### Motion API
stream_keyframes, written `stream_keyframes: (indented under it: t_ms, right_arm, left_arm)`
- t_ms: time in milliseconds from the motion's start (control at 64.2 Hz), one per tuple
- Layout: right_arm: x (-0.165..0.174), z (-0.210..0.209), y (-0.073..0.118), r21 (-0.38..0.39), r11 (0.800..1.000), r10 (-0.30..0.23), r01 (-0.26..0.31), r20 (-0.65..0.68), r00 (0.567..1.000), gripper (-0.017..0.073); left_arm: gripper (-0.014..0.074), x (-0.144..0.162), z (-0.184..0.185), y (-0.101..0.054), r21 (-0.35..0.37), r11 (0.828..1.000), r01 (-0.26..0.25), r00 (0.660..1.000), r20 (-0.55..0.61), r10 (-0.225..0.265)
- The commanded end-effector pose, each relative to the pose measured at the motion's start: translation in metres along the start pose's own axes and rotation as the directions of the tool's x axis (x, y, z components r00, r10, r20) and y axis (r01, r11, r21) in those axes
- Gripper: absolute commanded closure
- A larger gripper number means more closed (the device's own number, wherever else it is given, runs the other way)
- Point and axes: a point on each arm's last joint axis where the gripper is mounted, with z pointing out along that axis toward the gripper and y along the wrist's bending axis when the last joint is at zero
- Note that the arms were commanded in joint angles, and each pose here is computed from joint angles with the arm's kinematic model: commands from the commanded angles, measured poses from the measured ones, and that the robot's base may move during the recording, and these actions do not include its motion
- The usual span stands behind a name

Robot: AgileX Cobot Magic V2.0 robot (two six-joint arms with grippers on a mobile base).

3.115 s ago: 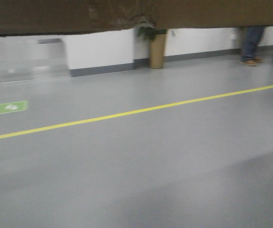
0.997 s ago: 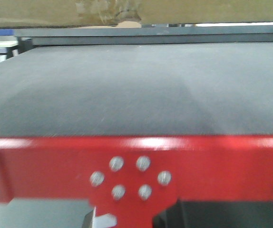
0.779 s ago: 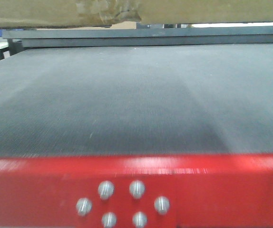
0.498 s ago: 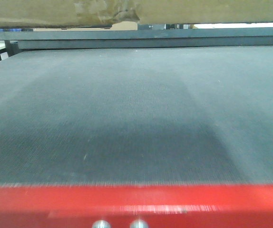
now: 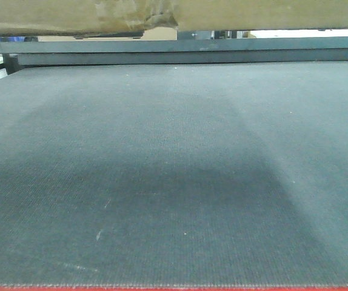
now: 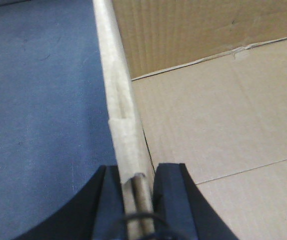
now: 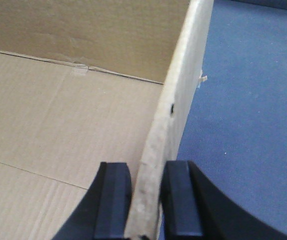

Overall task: Grab carton from right shelf to conveyor
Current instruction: 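Carry the carton over the grey conveyor belt with both grippers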

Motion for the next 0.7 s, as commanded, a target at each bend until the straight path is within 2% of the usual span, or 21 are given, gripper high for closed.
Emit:
stream_keyframes:
  t_ms: [0, 685]
  right_arm:
    - [-0.0037, -0.0077, 0.0018, -0.015, 1.0, -0.016, 0.017, 0.05, 0.999, 0.0624]
    - [-0.0037, -0.0077, 0.0018, -0.015, 1.0, -0.016, 0.017, 0.05, 0.999, 0.0624]
  left_arm:
    - [0.061, -0.0042, -0.0051, 0.0038, -0.028, 0.999, -0.021, 0.998, 0.052, 0.022]
    - [0.061, -0.0042, -0.0051, 0.0038, -0.028, 0.999, -0.021, 0.998, 0.052, 0.022]
